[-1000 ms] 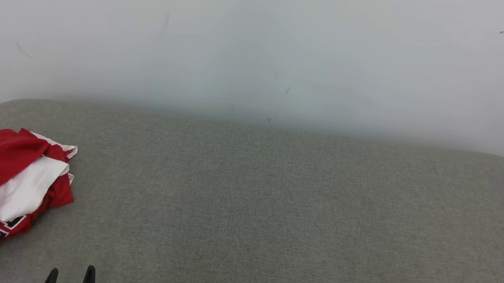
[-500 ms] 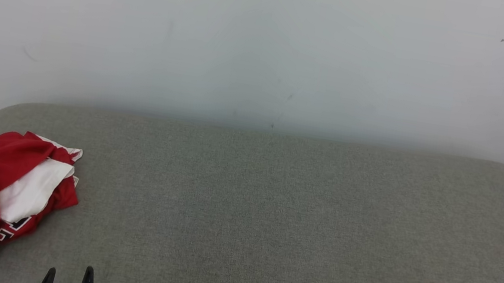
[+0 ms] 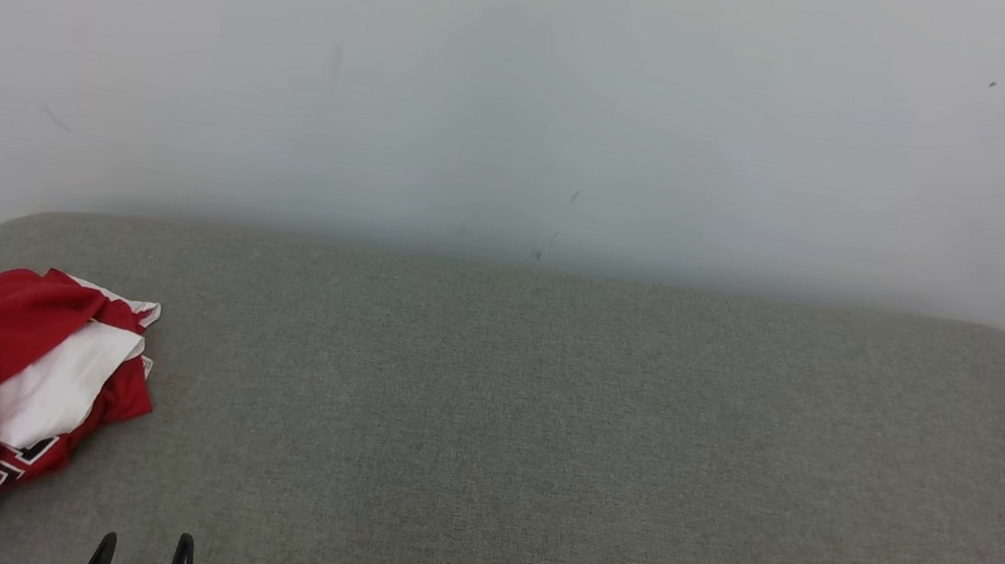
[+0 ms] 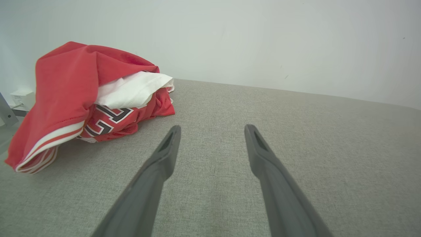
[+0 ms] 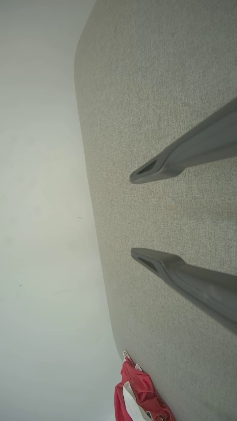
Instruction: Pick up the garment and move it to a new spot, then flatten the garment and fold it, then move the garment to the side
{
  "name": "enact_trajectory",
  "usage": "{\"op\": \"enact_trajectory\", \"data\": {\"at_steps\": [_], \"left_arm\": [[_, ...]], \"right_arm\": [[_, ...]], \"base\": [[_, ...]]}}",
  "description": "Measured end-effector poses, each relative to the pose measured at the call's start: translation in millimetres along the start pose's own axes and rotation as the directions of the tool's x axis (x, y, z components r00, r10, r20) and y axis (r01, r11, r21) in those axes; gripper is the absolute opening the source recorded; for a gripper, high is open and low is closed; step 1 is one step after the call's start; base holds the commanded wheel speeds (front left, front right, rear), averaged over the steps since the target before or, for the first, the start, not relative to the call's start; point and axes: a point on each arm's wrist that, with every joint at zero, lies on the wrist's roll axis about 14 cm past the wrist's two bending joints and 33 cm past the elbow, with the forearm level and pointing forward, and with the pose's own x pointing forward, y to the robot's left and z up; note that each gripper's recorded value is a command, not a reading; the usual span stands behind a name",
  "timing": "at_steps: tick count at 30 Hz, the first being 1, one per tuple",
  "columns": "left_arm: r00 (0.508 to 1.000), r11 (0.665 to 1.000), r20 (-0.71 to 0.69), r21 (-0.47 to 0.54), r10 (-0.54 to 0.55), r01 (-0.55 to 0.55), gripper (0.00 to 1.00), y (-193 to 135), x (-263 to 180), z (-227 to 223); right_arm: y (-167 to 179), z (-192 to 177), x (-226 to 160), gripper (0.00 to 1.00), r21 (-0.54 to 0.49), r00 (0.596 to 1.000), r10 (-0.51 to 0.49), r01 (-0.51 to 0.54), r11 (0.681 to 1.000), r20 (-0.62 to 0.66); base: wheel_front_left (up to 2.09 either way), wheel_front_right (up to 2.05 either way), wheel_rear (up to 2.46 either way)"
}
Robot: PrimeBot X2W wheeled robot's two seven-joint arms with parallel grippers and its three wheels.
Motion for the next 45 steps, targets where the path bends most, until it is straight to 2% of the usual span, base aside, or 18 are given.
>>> {"op": "enact_trajectory", "data": {"at_steps": [16, 27, 36, 45], "left_arm": [[1.0, 1.0, 0.0, -0.006, 0.027, -0.027, 1.0, 7, -6, -1], [0.987, 0.987, 0.013, 0.004, 0.158, -0.158, 1.0, 48, -36, 0], [0.956, 0.956, 0.025, 0.016, 0.291, -0.292, 1.0, 90, -75, 0], [0.892, 0.893, 0.048, 0.001, 0.449, -0.449, 1.0, 133, -117, 4]], "right_arm": [[6, -1, 3, 1.0, 0.006, 1.0, 0.015, -0.015, 1.0, 0.0], [46, -11, 20, 1.0, 0.016, 0.99, 0.14, -0.14, 0.99, -0.03], [95, -26, 32, 1.0, 0.034, 0.955, 0.286, -0.284, 0.958, -0.079], [150, -34, 44, 1.0, 0.04, 0.892, 0.439, -0.437, 0.898, -0.107]], "base": [[0.0, 0.0, 0.0], [0.0, 0.0, 0.0], [0.0, 0.0, 0.0], [0.0, 0.0, 0.0]]}}
